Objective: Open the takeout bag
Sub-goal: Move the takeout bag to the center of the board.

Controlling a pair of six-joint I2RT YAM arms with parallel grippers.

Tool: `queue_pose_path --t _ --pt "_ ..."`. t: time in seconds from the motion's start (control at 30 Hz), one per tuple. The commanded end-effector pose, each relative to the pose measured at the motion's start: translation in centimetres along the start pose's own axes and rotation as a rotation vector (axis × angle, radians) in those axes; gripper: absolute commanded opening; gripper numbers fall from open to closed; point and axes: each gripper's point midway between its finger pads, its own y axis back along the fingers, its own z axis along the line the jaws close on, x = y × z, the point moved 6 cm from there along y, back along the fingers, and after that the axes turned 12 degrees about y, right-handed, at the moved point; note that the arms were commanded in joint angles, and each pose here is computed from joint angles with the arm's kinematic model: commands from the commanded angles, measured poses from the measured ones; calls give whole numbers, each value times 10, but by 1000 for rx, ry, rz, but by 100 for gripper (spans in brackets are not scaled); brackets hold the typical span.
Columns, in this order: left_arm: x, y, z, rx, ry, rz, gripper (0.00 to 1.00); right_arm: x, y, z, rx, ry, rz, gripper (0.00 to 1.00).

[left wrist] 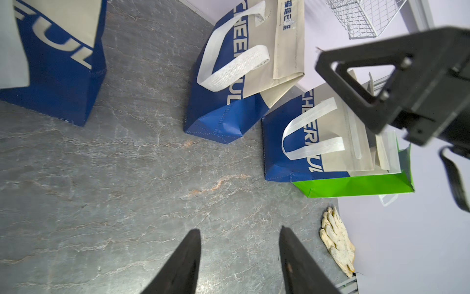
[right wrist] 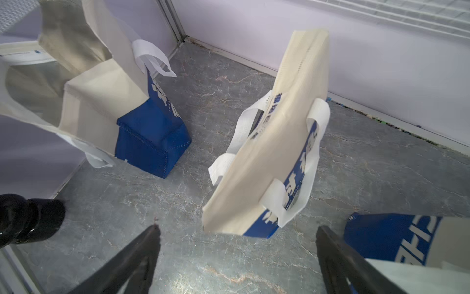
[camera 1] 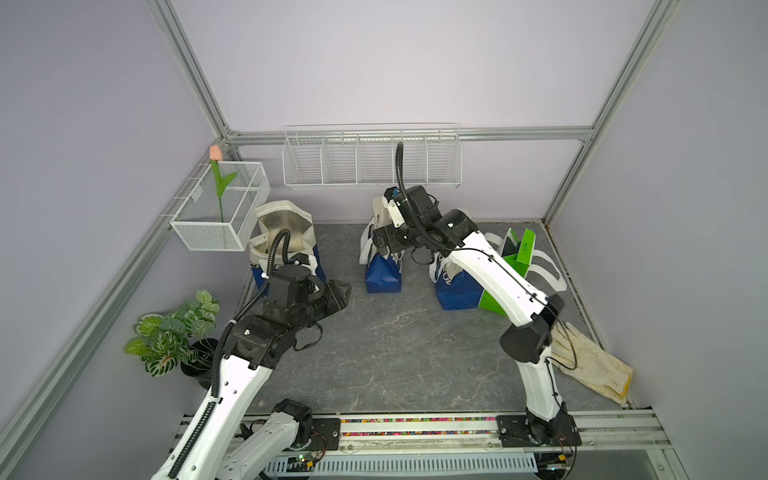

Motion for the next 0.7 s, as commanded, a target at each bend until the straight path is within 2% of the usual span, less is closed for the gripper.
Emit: queue_pose_path --t 0.0,0.1,0.13,0.33,0.4,0.43,0.67 --pt "5 -8 2 45 39 26 52 -8 3 2 25 -14 -15 96" --pt "8 -13 5 37 28 45 51 -1 -10 -2 77 -24 17 88" --pt "8 -14 6 33 20 50 50 3 -15 -4 90 -26 37 80" --pt "8 -11 3 38 -10 54 49 14 -16 8 110 13 85 24" --pt "8 -9 1 47 -15 59 49 11 -7 13 113 27 75 10" --pt "8 -9 1 50 -14 60 49 10 -1 15 112 31 71 7" --pt "7 -1 -9 88 -21 70 49 21 45 43 70 121 139 7"
